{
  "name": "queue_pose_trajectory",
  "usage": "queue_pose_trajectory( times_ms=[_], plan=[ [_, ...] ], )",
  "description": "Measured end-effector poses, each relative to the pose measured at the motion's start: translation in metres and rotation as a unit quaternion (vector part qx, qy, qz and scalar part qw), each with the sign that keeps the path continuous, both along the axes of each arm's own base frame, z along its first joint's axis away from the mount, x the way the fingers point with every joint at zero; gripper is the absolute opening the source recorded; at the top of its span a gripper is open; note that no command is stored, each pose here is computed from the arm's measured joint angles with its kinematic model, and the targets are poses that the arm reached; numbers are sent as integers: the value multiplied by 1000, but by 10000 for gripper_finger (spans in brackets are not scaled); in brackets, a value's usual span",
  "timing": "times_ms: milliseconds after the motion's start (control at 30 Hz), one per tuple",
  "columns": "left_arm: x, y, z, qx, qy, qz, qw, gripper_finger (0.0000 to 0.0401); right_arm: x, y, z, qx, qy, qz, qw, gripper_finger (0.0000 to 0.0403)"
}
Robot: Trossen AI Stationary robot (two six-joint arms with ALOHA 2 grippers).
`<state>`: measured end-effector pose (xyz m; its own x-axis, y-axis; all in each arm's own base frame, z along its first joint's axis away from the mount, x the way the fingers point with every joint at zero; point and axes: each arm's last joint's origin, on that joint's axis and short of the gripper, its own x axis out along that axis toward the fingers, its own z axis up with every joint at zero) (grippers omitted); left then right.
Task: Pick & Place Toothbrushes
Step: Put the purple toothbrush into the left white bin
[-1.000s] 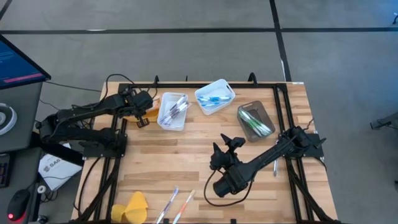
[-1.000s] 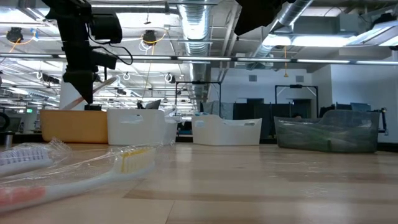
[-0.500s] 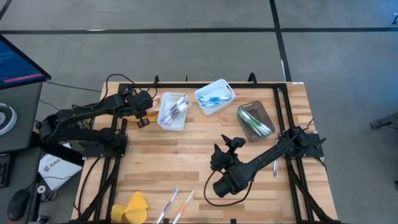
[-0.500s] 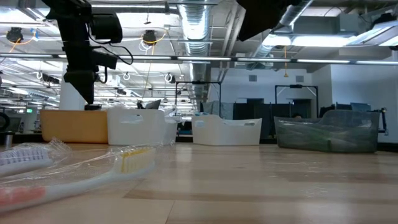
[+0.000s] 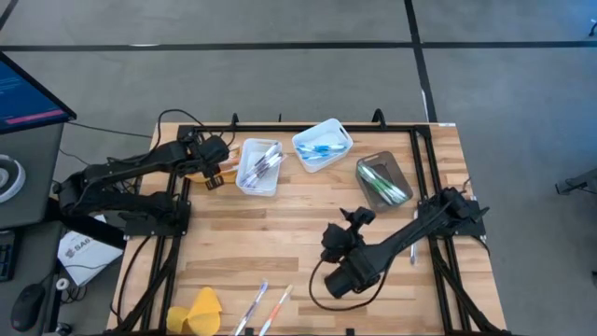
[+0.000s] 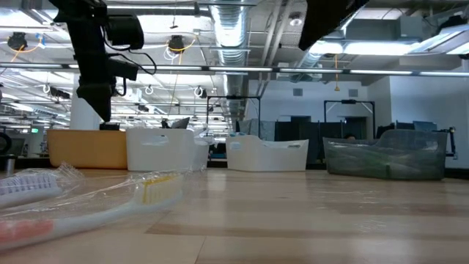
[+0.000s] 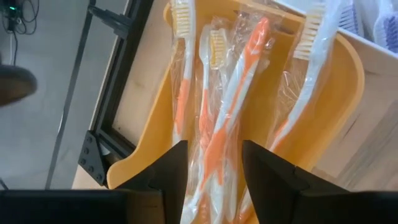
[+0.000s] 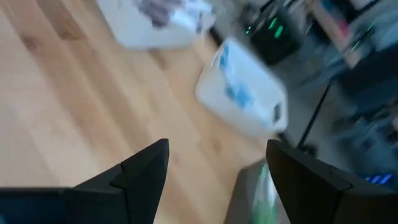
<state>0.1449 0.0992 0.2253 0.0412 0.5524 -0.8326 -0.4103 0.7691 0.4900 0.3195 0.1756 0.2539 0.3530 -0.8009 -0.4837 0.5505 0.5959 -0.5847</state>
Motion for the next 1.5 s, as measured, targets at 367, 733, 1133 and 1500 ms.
queue_pose_trajectory(
  times_ms=[367, 733, 1133, 1500],
  plan=[
    [-13, -7, 18, 32, -55, 4, 998, 145, -29, 1, 36, 184, 16, -40, 982, 265],
    [-23, -13, 32, 60, -116, 14, 991, 142, -89, 10, 30, 220, -25, -65, 973, 265],
    [-19, -14, 32, 40, -136, -8, 990, 142, -145, -8, 4, 237, -46, -137, 961, 265],
    [-19, -13, 32, 40, -137, -7, 990, 142, -163, -4, -3, 315, -28, -286, 905, 265]
  ],
)
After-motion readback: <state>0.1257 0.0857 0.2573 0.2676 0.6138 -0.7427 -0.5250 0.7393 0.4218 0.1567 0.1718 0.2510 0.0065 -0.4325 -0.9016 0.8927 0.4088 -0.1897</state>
